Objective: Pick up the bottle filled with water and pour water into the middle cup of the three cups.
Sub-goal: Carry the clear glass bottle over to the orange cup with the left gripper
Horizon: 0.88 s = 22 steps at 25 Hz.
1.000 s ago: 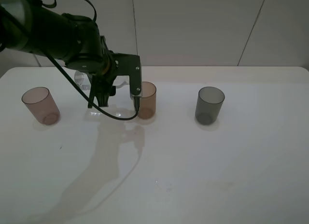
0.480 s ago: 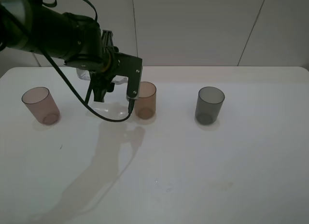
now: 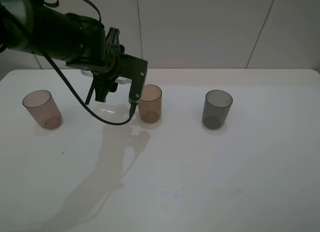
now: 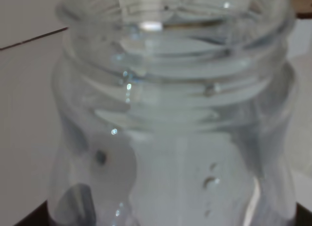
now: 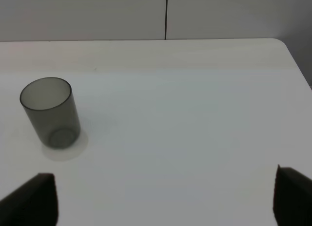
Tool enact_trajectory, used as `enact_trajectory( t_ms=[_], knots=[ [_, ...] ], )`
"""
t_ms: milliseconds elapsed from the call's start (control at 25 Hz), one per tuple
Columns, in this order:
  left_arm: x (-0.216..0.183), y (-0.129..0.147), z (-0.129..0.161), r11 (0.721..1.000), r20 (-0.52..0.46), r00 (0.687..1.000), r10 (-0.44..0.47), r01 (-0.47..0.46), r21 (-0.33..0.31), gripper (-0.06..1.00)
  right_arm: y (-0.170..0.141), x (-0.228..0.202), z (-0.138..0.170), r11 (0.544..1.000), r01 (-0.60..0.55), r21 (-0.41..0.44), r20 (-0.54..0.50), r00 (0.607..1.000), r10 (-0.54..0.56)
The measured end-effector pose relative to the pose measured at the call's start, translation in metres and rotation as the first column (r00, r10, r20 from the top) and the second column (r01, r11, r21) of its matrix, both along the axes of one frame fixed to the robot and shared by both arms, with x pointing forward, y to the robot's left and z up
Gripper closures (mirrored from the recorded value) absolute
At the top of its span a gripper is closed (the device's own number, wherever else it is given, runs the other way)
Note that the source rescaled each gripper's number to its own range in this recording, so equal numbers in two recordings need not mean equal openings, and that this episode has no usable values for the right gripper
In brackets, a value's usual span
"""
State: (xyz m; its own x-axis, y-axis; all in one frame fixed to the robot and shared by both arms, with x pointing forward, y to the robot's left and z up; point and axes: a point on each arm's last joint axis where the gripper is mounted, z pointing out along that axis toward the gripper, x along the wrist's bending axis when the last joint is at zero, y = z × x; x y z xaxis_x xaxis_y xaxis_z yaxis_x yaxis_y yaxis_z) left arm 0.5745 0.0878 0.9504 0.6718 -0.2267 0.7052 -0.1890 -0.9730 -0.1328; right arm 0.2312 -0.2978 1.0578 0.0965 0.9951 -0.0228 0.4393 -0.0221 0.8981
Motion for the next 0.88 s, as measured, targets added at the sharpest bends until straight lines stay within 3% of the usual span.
enact_trajectory(
  t_ms=[520, 880],
  knots=[
    [0.0065, -0.0045, 0.0059, 1.0, 0.031, 0.999, -0.016, 0.016, 0.003, 0.93, 0.0, 0.0, 0.0, 1.0, 0.0, 0.0, 0.0, 1.0, 0.0],
    [0.0093, -0.005, 0.0093, 0.994, 0.082, 0.993, -0.087, 0.081, 0.077, 0.93, 0.0, 0.0, 0.0, 1.0, 0.0, 0.0, 0.0, 1.0, 0.0]
  ],
)
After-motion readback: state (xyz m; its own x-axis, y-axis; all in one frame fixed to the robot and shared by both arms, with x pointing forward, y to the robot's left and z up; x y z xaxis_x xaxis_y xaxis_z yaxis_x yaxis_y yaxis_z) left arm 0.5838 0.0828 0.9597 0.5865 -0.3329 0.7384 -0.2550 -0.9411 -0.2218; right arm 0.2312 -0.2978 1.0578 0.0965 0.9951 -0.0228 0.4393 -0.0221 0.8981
